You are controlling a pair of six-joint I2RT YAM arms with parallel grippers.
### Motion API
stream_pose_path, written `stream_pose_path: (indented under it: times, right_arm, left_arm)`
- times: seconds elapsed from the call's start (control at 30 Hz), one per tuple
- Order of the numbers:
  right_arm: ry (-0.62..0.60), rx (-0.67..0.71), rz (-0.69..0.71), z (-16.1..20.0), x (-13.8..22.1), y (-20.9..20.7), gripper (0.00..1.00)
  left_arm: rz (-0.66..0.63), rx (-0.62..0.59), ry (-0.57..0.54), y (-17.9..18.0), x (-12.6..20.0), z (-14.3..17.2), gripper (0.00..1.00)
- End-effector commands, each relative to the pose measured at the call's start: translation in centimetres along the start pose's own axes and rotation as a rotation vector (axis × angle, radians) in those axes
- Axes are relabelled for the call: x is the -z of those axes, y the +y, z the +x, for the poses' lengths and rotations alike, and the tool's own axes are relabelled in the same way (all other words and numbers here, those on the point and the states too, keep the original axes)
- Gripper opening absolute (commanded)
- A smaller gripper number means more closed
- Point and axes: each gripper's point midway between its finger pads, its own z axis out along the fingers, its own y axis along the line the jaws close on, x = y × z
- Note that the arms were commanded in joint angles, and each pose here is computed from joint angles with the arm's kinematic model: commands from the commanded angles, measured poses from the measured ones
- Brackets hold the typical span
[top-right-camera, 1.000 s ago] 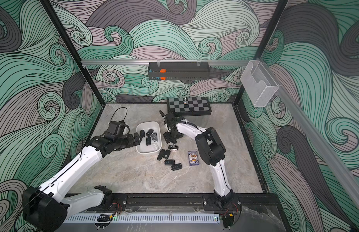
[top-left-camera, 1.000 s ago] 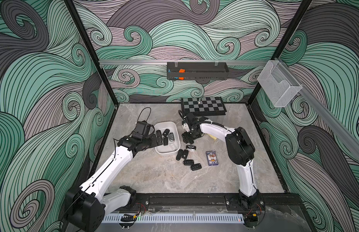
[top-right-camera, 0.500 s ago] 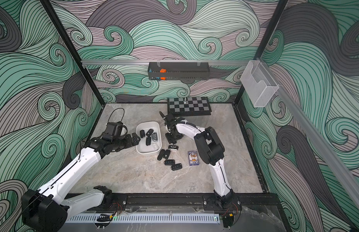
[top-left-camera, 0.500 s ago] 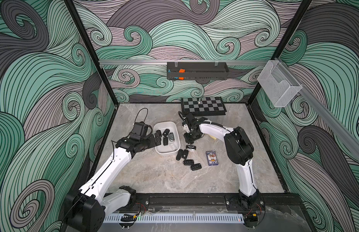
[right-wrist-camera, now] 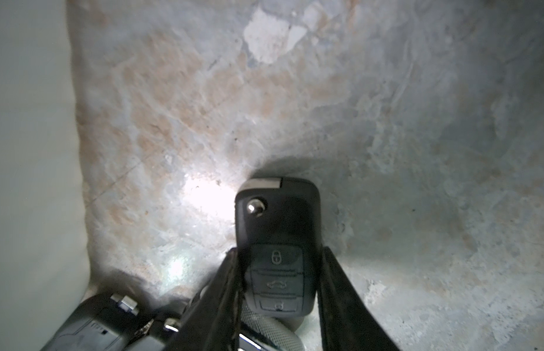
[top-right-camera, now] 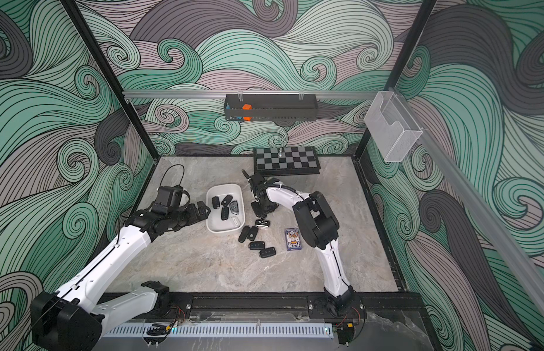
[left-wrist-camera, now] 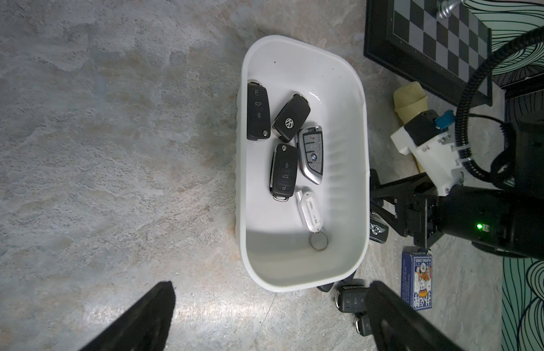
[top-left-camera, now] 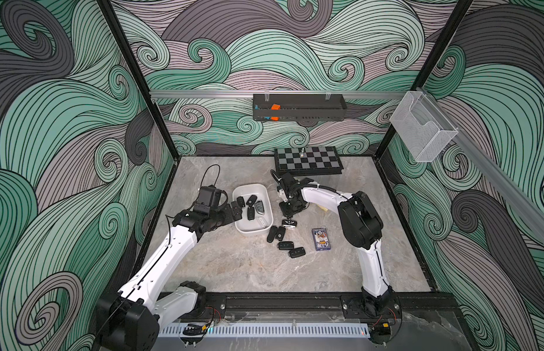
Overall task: Place the car key into the storage box
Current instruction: Pick up the car key from the center of the board, then place the car key in the storage box.
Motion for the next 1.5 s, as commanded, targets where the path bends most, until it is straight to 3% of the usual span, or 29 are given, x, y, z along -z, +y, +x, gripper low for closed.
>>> stream_pose_path:
  times: [0.0, 0.43, 0.73, 1.0, 1.2, 1.47]
  right_arm:
    - [-0.025, -0.019, -0.007, -0.4, 2.2, 0.1, 0.31]
    - [-0.149, -0.156, -0.171, -1.2, 10.7, 2.8, 0.31]
    - [-0.207, -0.189, -0.325, -1.5, 13.9, 8.7, 0.32]
    - [-0.212, -0.158, -0.39, -2.4, 12.2, 15.5, 0.31]
    - [-0.187, -0.191, -0.392, -3.3, 8.7, 18.4, 0.31]
    - [-0.178, -0.249, -0.344, -5.1, 4.7, 19.8, 0.31]
  left_arm:
    - [0.016, 0.019, -0.016, 0.0, 0.4, -0.4, 0.99]
    - [0.036, 0.092, 0.015, 1.3, -1.3, -0.1, 0.99]
    - [0.078, 0.125, 0.055, 1.2, -3.6, 0.2, 0.99]
    - [0.121, 0.248, 0.067, 2.2, -5.1, -2.5, 0.99]
    - [0.131, 0.34, 0.069, 3.3, -6.1, -3.9, 0.99]
    - [0.125, 0.375, 0.069, 4.1, -5.9, -3.9, 0.99]
